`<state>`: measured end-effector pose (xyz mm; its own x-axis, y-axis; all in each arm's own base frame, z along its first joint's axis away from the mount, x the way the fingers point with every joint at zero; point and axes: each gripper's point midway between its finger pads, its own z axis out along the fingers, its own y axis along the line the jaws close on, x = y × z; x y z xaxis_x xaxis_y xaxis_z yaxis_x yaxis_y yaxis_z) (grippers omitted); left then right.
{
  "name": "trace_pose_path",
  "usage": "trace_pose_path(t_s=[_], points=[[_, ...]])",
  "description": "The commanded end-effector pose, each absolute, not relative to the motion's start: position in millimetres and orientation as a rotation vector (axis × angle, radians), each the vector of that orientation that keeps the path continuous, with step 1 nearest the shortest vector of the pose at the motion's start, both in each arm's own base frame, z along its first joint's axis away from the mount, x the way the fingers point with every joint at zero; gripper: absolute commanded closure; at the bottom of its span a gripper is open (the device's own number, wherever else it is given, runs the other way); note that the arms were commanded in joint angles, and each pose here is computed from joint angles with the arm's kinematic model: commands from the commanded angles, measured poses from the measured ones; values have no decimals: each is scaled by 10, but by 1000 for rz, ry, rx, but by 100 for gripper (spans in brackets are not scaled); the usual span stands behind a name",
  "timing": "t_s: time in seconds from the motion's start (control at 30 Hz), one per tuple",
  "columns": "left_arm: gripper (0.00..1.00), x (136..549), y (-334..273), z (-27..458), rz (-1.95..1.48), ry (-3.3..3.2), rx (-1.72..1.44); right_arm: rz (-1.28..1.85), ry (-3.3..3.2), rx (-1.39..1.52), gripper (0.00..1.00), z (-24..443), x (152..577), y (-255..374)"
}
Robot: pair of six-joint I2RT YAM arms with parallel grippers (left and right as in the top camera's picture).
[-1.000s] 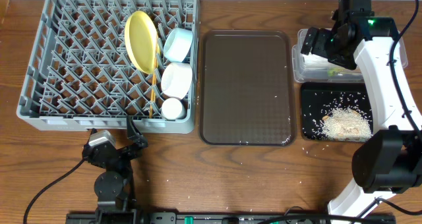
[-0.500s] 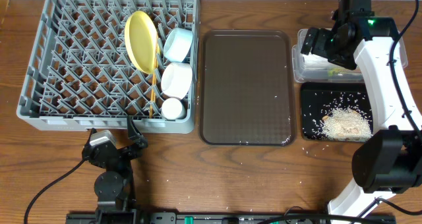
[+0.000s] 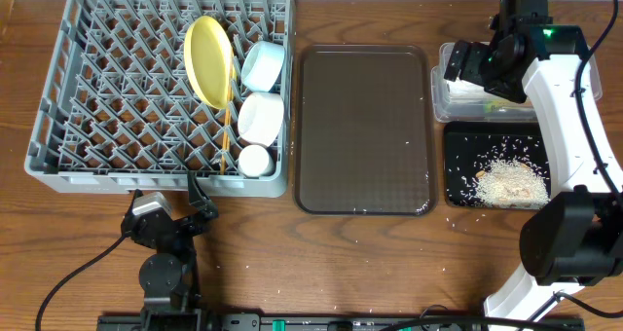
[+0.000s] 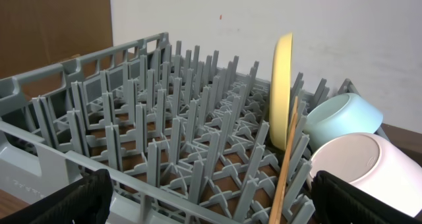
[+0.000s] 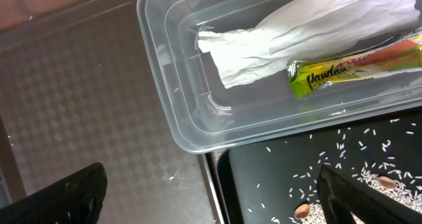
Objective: Sort waste into correct bins and load items into the dishwasher
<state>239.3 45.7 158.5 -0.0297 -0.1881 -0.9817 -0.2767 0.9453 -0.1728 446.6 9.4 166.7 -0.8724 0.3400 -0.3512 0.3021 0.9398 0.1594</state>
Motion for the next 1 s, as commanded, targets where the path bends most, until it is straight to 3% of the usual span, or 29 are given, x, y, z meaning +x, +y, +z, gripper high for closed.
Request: trace_pose_path(t_s=[0.0,0.37,0.77,0.97], points=[[3,2378,483,1420,107,1665,-361,132,2692,463,1,1764,4460,94],[3,2378,483,1420,107,1665,-361,113,2654,449,1,1906,4452,68],[3,2378,483,1420,107,1665,-361,97,2372,158,1,3056,4152,242],[3,2378,483,1420,107,1665,-361,72,2227,160,1,3342,3799,153]])
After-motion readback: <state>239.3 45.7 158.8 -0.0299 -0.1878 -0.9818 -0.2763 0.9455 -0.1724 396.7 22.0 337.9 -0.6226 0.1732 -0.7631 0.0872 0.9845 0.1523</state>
